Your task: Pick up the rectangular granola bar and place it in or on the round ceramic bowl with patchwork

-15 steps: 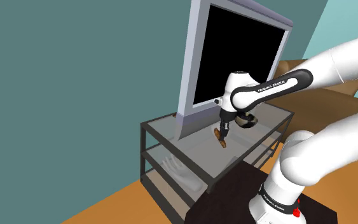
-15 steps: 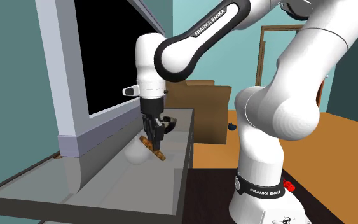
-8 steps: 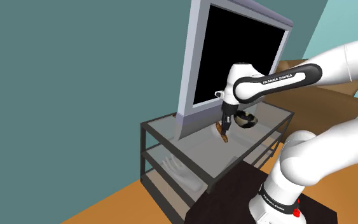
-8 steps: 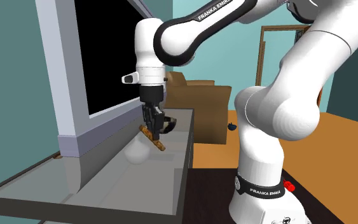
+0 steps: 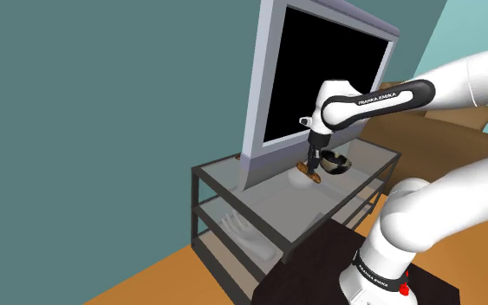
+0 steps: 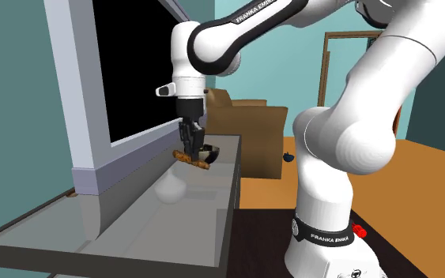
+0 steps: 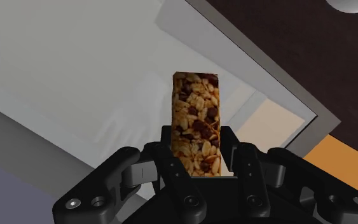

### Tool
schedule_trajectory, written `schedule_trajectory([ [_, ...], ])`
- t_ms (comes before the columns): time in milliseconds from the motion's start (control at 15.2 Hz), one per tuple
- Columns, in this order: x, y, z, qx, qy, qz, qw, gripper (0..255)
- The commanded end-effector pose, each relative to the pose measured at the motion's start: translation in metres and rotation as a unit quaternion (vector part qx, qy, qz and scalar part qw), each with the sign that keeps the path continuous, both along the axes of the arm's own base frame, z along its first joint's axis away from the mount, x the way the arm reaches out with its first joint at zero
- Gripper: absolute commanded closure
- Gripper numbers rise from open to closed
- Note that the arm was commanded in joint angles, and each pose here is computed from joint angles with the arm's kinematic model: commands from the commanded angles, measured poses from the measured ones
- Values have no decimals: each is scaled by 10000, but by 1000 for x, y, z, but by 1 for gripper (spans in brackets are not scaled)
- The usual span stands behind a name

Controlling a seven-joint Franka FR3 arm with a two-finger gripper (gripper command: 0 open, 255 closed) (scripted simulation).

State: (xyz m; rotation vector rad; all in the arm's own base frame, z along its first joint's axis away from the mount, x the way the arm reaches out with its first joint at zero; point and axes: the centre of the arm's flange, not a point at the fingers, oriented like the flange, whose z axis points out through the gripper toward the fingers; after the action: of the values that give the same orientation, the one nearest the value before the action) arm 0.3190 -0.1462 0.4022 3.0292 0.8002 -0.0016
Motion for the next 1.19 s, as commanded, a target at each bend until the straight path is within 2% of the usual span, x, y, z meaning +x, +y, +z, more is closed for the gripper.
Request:
schedule_trajectory([
  [0,-1,-29,-1,-4,1,3,10000,255],
  [1122,7,-253,-1,-4,1,3,10000,255],
])
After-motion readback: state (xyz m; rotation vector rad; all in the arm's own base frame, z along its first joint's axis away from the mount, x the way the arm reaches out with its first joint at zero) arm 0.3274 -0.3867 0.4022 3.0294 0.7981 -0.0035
